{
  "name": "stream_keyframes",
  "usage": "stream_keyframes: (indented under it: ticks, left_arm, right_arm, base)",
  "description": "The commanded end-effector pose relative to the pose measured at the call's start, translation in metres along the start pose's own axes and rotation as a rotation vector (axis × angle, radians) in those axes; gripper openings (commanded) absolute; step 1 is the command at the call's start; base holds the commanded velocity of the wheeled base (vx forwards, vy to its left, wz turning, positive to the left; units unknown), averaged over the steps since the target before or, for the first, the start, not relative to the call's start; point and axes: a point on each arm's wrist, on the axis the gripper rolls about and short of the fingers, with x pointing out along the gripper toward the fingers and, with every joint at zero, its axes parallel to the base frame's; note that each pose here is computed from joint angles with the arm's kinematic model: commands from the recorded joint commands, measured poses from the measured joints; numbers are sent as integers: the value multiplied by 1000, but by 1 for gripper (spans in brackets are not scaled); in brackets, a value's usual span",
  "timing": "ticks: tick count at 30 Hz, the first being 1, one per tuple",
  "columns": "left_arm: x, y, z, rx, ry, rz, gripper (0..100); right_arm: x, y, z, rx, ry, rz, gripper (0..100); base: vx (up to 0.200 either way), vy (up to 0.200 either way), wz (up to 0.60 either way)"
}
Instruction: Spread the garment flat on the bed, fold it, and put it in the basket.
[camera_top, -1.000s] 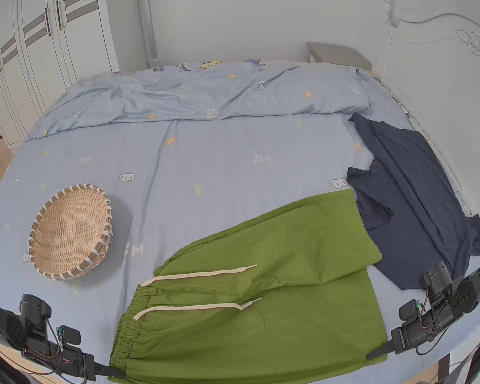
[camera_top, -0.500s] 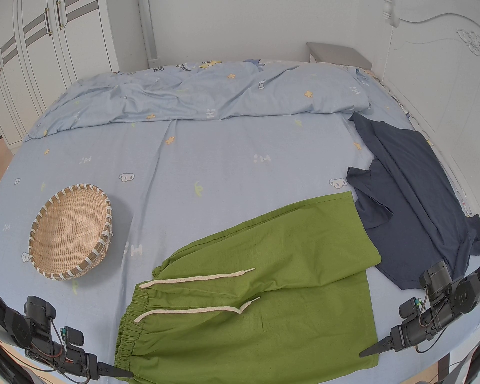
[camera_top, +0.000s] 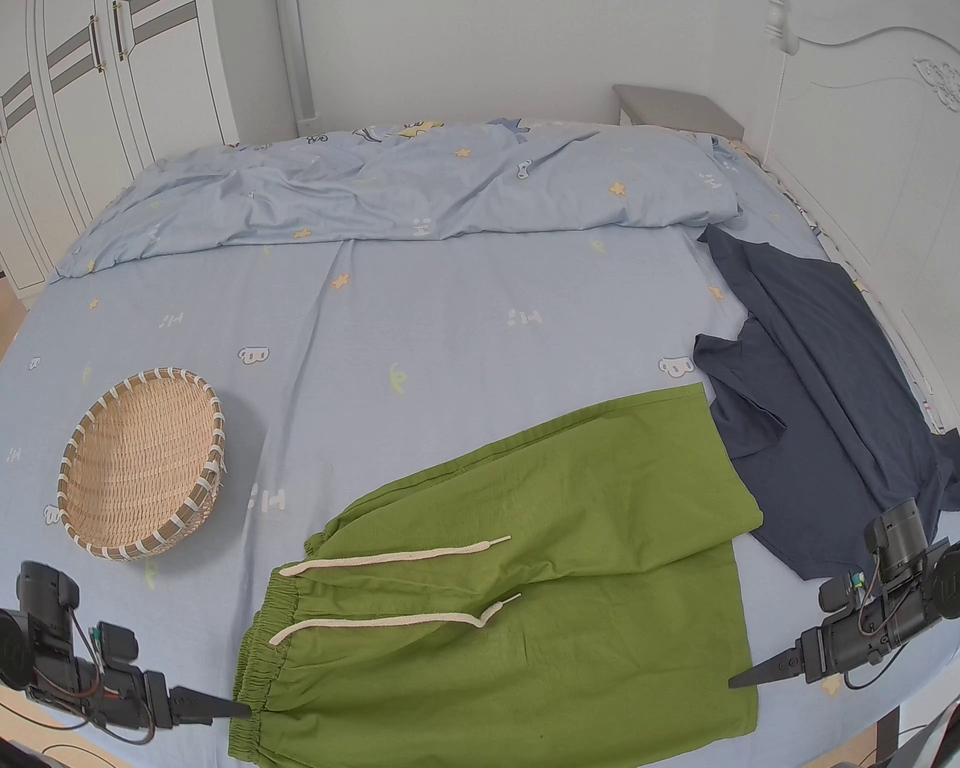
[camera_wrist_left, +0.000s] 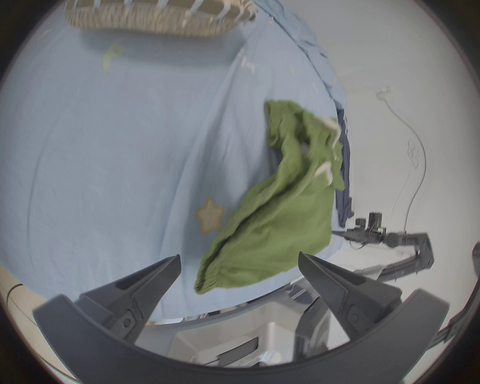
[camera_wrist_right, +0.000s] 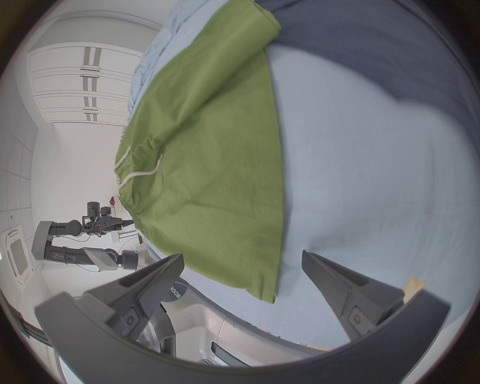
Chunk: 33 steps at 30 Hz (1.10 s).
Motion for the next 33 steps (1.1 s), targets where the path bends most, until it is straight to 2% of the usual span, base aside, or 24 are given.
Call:
stream_keyframes:
  ticks: [1, 3, 4, 5, 6, 9, 11, 16, 23, 33]
  left_arm:
    - [-31, -48, 39, 69, -131, -71, 100]
    - [-32, -53, 49, 75, -135, -79, 100]
    - [-32, -57, 64, 68, -141, -87, 100]
    - [-32, -57, 64, 68, -141, -87, 100]
    - [-32, -63, 85, 50, -148, -98, 100]
    - [-26, -67, 105, 12, -135, -112, 100]
    - [-11, -68, 132, -53, -100, -122, 100]
    - [32, -54, 167, -117, 1, -113, 100]
    - [63, -44, 180, -128, 58, -77, 100]
    - [80, -45, 178, -124, 110, -67, 100]
  right_arm:
    - [-36, 22, 21, -111, -193, -5, 100]
    - [-41, 25, 28, -124, -214, -5, 100]
    - [-46, 30, 36, -141, -235, -3, 100]
    - [-46, 30, 36, -141, -235, -3, 100]
    - [-53, 36, 47, -161, -263, -2, 100]
    - [-60, 41, 58, -178, -291, -1, 100]
    - [-69, 47, 71, -204, -328, 0, 100]
    - [-78, 57, 87, -241, -368, 7, 100]
    - [-78, 58, 90, -242, -361, 7, 100]
    - [-78, 58, 89, -238, -359, 8, 100]
  base:
    - [0, 0, 0]
    - [0, 0, 0]
    - [0, 0, 0]
    - [0, 0, 0]
    - [0, 0, 0]
    - [0, 0, 0]
    - [0, 0, 0]
    - [0, 0, 0]
    - [0, 0, 0]
    - [0, 0, 0]
